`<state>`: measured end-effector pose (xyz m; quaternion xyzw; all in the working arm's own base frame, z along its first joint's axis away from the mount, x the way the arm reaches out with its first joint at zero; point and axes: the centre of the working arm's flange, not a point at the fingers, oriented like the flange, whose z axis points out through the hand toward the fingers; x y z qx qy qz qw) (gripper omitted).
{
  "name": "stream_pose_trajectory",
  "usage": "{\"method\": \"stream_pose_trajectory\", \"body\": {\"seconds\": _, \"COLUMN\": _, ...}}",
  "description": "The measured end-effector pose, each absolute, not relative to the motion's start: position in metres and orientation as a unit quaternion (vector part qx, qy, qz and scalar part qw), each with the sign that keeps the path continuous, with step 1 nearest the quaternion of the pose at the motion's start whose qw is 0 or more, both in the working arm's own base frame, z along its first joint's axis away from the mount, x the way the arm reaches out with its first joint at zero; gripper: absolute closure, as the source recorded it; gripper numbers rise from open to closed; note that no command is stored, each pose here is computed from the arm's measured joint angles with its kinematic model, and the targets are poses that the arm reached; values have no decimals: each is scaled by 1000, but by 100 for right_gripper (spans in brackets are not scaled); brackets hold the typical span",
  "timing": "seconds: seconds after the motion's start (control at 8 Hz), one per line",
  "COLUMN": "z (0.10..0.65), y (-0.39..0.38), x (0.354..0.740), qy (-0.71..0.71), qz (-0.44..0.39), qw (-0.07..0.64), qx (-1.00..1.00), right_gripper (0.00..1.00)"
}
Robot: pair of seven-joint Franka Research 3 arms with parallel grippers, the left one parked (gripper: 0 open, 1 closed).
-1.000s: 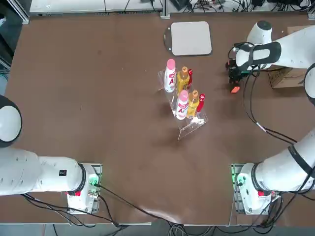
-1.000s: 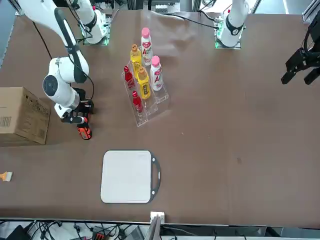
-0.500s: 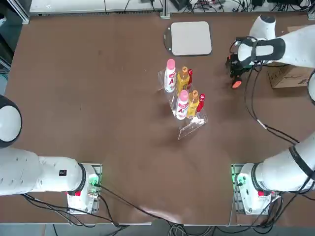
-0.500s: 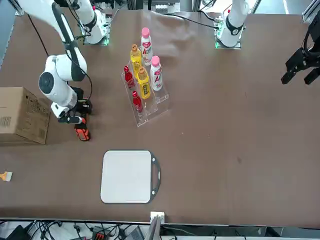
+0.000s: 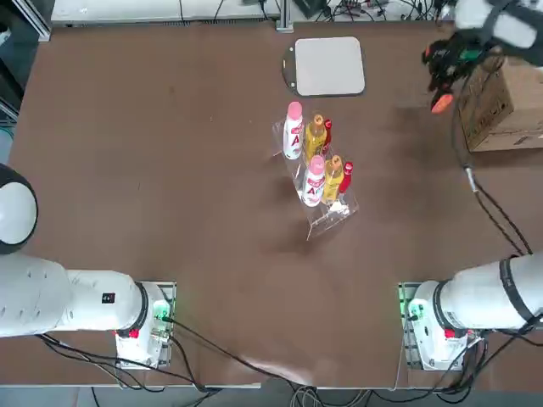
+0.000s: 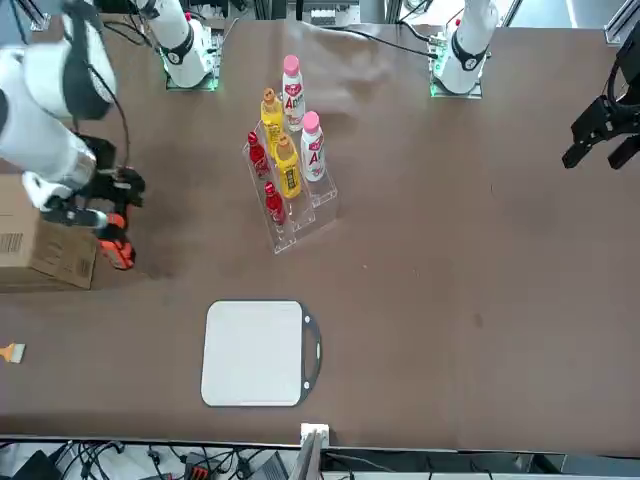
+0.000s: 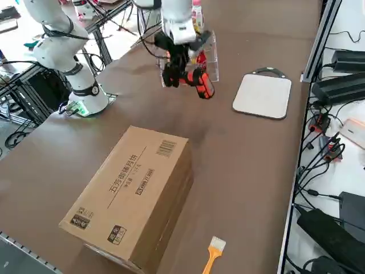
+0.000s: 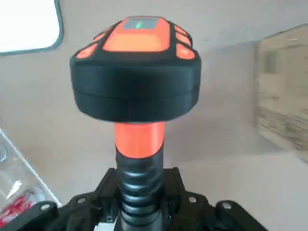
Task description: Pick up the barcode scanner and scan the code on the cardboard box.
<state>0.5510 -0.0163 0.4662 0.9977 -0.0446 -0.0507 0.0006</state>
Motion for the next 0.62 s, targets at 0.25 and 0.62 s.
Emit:
{"method": "stream_pose_trajectory", "body": {"seconds": 0.25, "z": 511, "y": -83, "x": 550, "qy": -34, "qz": -44, "qw": -4, "qx": 998, "right_gripper": 57}}
{"method": "stream_pose_trajectory", "body": {"seconds": 0.62, "z": 509, "y": -207, "x": 525, "qy": -4, "qz": -42, "qw": -15, "qx": 999, "right_gripper": 57}}
